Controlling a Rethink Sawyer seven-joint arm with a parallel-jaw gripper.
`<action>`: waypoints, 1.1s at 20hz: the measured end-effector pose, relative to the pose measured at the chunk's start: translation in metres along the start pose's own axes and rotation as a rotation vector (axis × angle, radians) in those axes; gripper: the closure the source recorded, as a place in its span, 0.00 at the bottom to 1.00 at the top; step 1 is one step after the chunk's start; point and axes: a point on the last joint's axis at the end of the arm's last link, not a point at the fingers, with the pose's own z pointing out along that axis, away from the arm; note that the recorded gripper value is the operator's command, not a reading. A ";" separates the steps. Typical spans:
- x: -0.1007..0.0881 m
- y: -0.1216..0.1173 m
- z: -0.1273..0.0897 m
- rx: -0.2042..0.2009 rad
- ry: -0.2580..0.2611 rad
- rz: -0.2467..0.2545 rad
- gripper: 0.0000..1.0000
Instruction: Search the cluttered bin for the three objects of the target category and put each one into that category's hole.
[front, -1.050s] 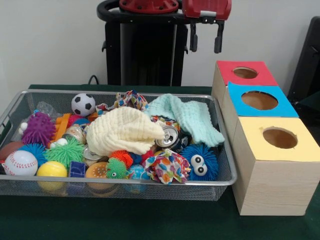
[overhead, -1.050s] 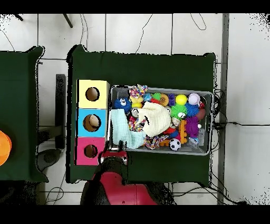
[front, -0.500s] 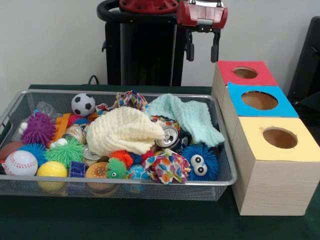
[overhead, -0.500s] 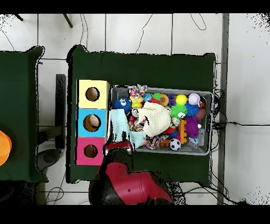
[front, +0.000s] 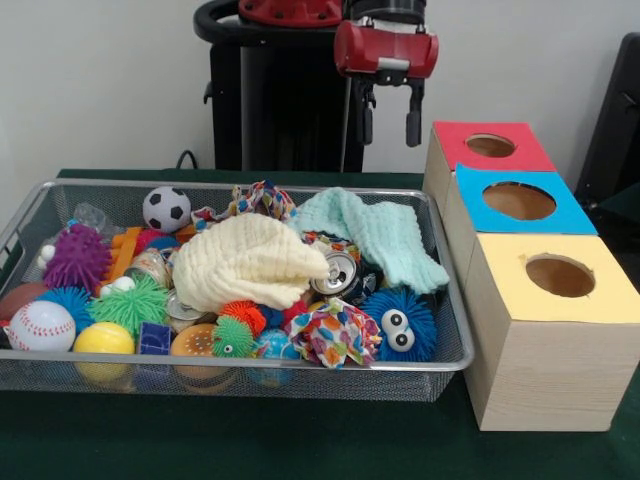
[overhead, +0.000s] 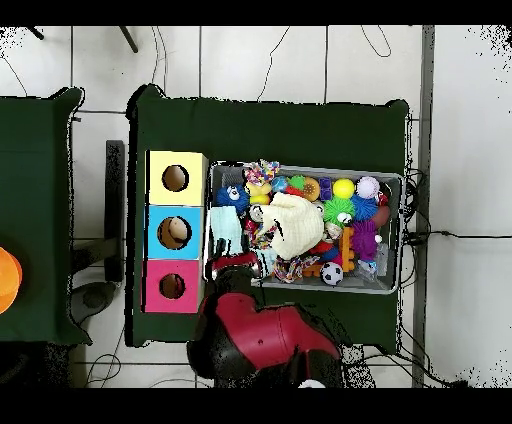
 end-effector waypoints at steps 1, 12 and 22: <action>0.000 -0.002 0.002 -0.001 -0.005 -0.003 0.00; 0.014 -0.026 0.046 -0.035 -0.105 -0.042 0.00; 0.035 -0.041 0.084 -0.065 -0.126 -0.072 0.00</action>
